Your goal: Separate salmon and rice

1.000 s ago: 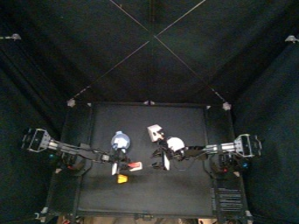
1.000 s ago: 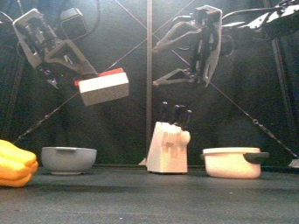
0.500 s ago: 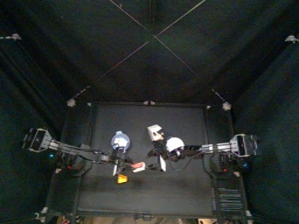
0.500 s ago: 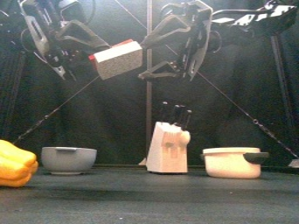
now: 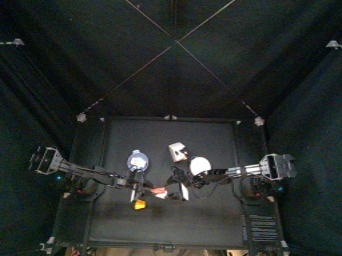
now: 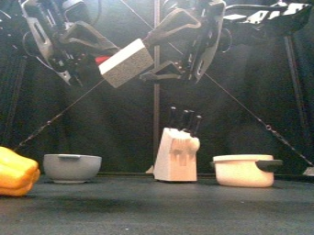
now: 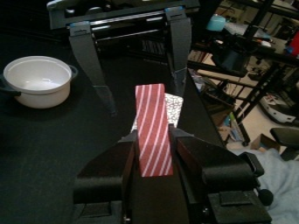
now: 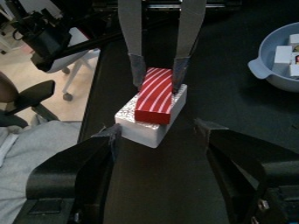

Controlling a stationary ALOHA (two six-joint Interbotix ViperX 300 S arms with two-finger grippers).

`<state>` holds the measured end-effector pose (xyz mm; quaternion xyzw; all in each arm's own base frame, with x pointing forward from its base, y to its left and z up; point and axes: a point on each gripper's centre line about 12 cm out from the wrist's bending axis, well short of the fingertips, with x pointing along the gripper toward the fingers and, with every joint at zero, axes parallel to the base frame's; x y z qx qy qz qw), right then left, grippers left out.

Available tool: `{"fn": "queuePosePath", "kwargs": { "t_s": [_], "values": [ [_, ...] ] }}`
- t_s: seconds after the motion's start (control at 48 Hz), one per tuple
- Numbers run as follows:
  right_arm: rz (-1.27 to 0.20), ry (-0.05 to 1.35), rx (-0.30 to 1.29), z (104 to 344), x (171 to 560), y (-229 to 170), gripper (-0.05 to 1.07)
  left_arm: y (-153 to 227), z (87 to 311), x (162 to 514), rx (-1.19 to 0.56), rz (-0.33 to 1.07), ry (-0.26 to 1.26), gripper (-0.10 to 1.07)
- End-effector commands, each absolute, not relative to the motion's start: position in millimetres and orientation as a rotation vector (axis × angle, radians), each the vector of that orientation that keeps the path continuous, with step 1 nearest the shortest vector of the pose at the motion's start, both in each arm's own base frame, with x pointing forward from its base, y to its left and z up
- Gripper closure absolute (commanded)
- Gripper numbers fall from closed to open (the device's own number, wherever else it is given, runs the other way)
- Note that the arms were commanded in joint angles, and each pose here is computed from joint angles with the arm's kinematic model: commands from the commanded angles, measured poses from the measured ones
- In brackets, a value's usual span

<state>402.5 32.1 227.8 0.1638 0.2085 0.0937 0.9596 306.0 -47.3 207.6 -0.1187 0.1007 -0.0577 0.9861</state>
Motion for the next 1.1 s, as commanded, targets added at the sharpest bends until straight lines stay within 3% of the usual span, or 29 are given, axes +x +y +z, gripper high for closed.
{"fn": "queuePosePath", "kwargs": {
  "t_s": [0.0,0.375,1.083],
  "values": [
    [0.202,0.375,0.341,245.9,405.9,34.2,0.05,-44.9,215.0,310.9,-0.243,-0.109,0.171,0.49],
    [0.188,0.355,0.394,252.2,404.6,34.1,0.05,-39.8,209.1,311.7,-0.242,-0.09,0.187,0.49],
    [0.156,0.387,0.4,240.0,410.3,28.6,0.05,-39.7,216.6,313.8,-0.248,-0.095,0.129,0.49]
  ]
}}
